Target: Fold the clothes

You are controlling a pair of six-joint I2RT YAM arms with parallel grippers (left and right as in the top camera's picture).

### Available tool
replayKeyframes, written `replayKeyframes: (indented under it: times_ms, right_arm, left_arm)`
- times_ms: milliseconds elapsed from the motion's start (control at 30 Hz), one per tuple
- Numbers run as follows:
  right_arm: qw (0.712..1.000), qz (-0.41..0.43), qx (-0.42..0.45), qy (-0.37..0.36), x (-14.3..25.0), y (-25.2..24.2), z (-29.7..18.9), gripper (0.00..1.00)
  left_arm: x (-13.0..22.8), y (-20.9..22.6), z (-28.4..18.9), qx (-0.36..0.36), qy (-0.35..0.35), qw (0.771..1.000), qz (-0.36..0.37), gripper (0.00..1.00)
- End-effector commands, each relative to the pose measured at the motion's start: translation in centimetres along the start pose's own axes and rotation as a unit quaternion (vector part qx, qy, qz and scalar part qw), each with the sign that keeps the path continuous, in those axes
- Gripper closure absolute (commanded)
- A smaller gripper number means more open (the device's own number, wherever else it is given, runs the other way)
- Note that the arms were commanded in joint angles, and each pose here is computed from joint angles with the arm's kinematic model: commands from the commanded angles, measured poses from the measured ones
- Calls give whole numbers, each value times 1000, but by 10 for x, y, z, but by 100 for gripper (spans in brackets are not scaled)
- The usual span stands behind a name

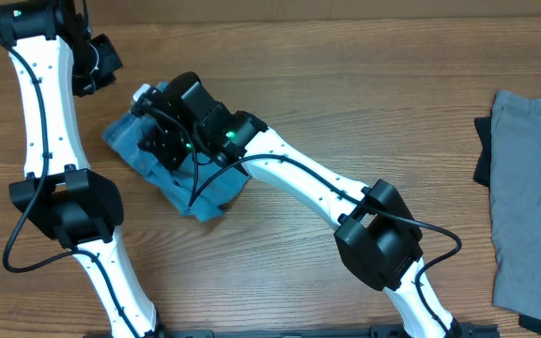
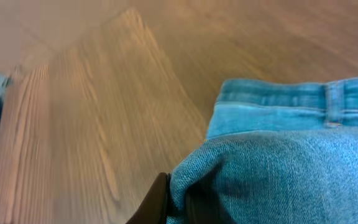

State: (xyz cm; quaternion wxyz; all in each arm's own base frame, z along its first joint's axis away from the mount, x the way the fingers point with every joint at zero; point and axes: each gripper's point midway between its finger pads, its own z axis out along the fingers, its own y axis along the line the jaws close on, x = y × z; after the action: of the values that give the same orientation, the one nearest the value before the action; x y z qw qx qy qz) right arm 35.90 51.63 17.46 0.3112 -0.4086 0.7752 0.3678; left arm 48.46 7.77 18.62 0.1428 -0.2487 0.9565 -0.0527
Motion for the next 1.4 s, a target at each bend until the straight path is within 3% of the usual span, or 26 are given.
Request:
replayKeyframes:
  times_ms: [0, 467, 700, 967, 1167, 1367]
  right_arm:
    - [998, 23, 51, -43, -26, -13, -11, 96]
    - [991, 68, 87, -70, -27, -47, 1, 96]
    - [991, 106, 42, -70, -41, -67, -35, 96]
    - [989, 81, 27, -120, -63, -57, -27, 96]
    - [992, 63, 20, -110, -44, -52, 6, 96]
    - [996, 85, -6, -38, 19, -50, 55, 96]
  left_arm:
    - [-4, -7, -22, 4, -28, 999, 20, 96]
    - [-4, -7, -22, 3, -29, 999, 34, 96]
    - [-14, 11, -9, -38, -37, 998, 18, 96]
    - [-9, 7, -2, -8, -18, 999, 26, 96]
    - [-6, 18, 11, -24, -5, 999, 24, 96]
    - [0, 26, 28, -34, 12, 999, 17, 96]
